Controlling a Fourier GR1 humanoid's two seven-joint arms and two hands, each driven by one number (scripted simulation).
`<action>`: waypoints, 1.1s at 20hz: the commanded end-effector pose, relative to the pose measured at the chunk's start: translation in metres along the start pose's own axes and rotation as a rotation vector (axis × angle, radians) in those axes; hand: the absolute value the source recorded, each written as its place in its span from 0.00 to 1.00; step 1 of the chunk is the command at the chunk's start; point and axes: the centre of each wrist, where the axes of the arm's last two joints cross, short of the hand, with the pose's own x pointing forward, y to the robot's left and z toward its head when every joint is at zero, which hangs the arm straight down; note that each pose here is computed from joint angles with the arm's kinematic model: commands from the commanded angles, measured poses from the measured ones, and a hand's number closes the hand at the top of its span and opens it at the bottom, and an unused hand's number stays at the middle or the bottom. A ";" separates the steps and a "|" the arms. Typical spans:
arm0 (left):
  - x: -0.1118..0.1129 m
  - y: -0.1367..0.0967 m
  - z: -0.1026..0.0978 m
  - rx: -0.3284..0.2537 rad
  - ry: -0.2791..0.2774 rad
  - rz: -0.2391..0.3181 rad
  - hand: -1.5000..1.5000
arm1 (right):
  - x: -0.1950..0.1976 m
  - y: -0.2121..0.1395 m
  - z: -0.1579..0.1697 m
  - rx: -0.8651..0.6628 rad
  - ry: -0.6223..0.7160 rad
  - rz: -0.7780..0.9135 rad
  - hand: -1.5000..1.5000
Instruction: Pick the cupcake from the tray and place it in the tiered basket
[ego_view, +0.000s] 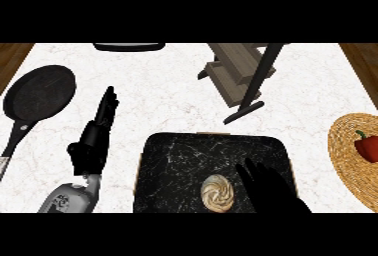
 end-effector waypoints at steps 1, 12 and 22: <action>0.001 0.001 -0.001 0.006 -0.005 -0.011 0.50 | 0.013 0.016 0.011 0.027 0.153 -0.013 0.00; -0.008 0.005 0.000 -0.008 -0.015 -0.002 0.50 | 0.017 0.018 -0.008 0.018 0.105 -0.039 0.00; -0.010 0.017 -0.010 -0.004 -0.028 -0.007 0.50 | 0.035 0.022 -0.029 0.048 0.131 -0.046 0.00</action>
